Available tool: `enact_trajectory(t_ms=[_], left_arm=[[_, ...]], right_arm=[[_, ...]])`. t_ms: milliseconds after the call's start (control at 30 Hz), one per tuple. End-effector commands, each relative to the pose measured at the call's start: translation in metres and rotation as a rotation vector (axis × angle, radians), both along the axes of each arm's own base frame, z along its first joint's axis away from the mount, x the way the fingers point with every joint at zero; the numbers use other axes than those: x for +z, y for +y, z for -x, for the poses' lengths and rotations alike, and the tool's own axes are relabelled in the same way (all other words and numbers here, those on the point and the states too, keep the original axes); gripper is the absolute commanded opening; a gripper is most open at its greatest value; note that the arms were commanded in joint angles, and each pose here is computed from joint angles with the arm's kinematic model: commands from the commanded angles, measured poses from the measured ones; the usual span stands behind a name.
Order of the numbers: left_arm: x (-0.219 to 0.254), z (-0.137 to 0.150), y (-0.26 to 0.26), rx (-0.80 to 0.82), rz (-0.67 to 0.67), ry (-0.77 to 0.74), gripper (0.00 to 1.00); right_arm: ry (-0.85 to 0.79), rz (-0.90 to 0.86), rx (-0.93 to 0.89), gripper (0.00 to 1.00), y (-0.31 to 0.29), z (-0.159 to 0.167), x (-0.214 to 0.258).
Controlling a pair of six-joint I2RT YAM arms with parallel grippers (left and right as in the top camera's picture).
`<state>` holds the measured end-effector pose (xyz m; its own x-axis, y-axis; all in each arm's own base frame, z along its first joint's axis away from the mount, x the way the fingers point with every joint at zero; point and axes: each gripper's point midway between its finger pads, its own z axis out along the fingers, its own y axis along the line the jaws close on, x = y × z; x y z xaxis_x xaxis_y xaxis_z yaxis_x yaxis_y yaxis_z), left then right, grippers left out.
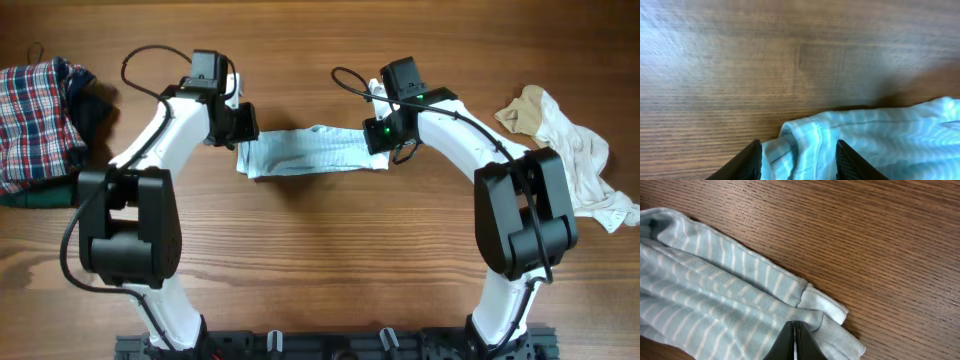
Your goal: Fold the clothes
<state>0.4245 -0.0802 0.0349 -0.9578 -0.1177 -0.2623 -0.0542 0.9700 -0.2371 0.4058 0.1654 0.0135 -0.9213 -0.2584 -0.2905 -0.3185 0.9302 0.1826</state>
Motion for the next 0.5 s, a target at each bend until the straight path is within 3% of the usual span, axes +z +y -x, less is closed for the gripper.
enact_trajectory(t_ms=[0, 133, 333, 467], left_arm=[[0.053, -0.015, 0.006, 0.016, -0.008, -0.108, 0.47], [0.048, 0.008, 0.009, 0.017, -0.018, -0.016, 0.47], [0.037, 0.035, -0.009, -0.033, -0.013, 0.084, 0.32], [0.010, 0.043, -0.016, -0.053, -0.020, 0.127, 0.33]], right_arm=[[0.000, 0.003, 0.012, 0.05, 0.000, -0.003, -0.002], [0.000, 0.002, 0.012, 0.11, 0.000, -0.003, -0.002], [0.000, 0.002, 0.011, 0.17, 0.000, -0.003, -0.002], [0.000, 0.002, 0.010, 0.25, 0.000, -0.003, -0.002]])
